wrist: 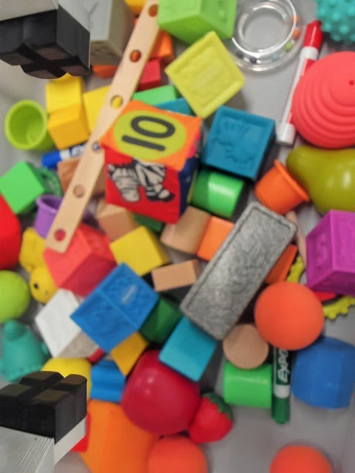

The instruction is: Pick an object from the bin

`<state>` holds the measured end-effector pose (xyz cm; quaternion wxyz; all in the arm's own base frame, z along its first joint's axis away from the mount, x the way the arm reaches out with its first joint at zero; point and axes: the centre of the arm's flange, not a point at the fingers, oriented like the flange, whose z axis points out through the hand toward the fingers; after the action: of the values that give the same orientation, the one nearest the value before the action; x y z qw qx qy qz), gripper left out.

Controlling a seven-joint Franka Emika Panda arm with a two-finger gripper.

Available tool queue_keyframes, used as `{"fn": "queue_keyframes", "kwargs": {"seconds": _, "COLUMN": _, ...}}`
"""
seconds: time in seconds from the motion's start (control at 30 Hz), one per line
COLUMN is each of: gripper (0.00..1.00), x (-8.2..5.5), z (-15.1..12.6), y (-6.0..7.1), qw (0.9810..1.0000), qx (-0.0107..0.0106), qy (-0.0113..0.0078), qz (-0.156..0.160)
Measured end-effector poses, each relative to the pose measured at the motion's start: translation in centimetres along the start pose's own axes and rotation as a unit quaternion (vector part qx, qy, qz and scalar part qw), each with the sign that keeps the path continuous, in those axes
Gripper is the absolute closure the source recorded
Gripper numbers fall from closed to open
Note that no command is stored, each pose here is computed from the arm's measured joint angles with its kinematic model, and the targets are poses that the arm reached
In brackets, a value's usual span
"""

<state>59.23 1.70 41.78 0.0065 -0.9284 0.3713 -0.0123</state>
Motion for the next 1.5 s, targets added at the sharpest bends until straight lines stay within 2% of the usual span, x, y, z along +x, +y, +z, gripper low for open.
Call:
{"fn": "queue_keyframes", "kwargs": {"seconds": 0.3, "gripper": 0.0, "x": -0.4, "z": 0.6, "y": -0.1, "qw": 0.9996, "qx": 0.0, "qy": -0.0007, "qz": -0.03}}
{"fn": "queue_keyframes", "kwargs": {"seconds": 0.47, "gripper": 0.0, "x": -0.8, "z": 1.1, "y": -0.2, "qw": 0.9987, "qx": -0.0006, "qy": -0.0019, "qz": -0.05}}
{"fn": "queue_keyframes", "kwargs": {"seconds": 0.7, "gripper": 0.0, "x": -1.3, "z": 1.8, "y": -0.3, "qw": 0.9964, "qx": -0.0007, "qy": -0.003, "qz": -0.084}}
{"fn": "queue_keyframes", "kwargs": {"seconds": 0.83, "gripper": 0.0, "x": -1.7, "z": 2.3, "y": -0.4, "qw": 0.9941, "qx": -0.001, "qy": -0.004, "qz": -0.108}}
{"fn": "queue_keyframes", "kwargs": {"seconds": 1.0, "gripper": 0.0, "x": -2.1, "z": 2.8, "y": -0.5, "qw": 0.9905, "qx": -0.0008, "qy": -0.0047, "qz": -0.138}}
{"fn": "queue_keyframes", "kwargs": {"seconds": 1.23, "gripper": 0.0, "x": -2.9, "z": 3.8, "y": -0.6, "qw": 0.9824, "qx": -0.001, "qy": -0.0064, "qz": -0.187}}
{"fn": "queue_keyframes", "kwargs": {"seconds": 1.27, "gripper": 0.0, "x": -3.0, "z": 3.9, "y": -0.6, "qw": 0.9817, "qx": -0.001, "qy": -0.0066, "qz": -0.19}}
{"fn": "queue_keyframes", "kwargs": {"seconds": 1.4, "gripper": 0.0, "x": -3.4, "z": 4.4, "y": -0.7, "qw": 0.9757, "qx": -0.001, "qy": -0.0077, "qz": -0.219}}
{"fn": "queue_keyframes", "kwargs": {"seconds": 1.5, "gripper": 0.0, "x": -3.8, "z": 4.9, "y": -0.8, "qw": 0.9705, "qx": -0.0008, "qy": -0.0083, "qz": -0.241}}
